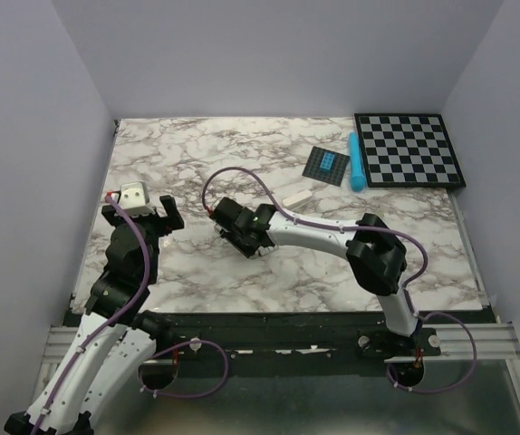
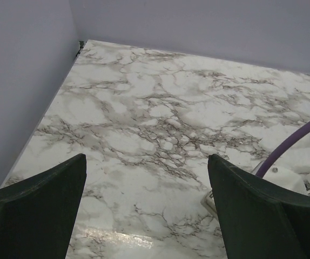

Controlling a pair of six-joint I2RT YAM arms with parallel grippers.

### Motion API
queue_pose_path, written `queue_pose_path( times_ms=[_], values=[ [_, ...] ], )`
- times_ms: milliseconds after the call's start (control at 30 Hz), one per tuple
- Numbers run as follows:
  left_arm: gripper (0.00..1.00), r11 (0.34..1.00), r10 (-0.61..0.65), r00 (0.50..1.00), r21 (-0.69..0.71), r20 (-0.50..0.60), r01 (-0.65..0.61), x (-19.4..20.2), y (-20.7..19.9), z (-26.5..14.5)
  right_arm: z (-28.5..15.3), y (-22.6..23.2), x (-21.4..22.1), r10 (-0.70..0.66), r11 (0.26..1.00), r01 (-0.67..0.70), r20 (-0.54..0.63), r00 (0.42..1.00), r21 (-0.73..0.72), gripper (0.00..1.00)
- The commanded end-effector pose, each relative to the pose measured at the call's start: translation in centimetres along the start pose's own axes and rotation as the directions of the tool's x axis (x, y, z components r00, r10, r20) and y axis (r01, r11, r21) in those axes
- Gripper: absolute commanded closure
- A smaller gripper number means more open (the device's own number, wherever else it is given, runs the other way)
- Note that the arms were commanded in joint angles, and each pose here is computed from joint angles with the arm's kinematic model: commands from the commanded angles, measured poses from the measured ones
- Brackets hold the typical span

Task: Load the staples into the stapler

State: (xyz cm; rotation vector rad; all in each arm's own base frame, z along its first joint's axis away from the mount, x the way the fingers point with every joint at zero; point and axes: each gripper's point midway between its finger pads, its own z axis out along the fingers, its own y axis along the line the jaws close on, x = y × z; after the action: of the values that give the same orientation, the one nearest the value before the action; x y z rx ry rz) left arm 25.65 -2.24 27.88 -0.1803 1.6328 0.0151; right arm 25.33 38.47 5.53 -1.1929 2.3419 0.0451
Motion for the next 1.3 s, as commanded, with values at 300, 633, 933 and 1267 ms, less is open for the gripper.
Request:
queue_pose_path(
  times_ms=[300,633,933,1267],
  values=[
    [0.01,1.000,-0.016,1.000,0.010,0.005,0.016,0.1,0.0,0.1,4.8,-9.4,-5.7,0.152,0.975,-0.156,0.038,0.988,0.159,0.75],
    [0.01,1.000,-0.021,1.000,0.007,0.001,0.021,0.2,0.0,0.3,0.0,-14.2,-10.2,0.253,0.949,-0.287,0.227,0.941,0.130,0.27],
    [0.01,0.999,-0.037,0.999,0.006,-0.002,0.037,0.2,0.0,0.4,-7.7,-20.6,-5.0,0.479,0.790,-0.575,0.373,0.795,0.211,0.00],
    [0.01,0.999,-0.050,0.999,0.000,0.000,0.050,0.1,0.3,0.4,-3.1,-22.0,-0.7,0.673,0.614,-0.739,0.306,0.673,0.276,0.00]
  ],
)
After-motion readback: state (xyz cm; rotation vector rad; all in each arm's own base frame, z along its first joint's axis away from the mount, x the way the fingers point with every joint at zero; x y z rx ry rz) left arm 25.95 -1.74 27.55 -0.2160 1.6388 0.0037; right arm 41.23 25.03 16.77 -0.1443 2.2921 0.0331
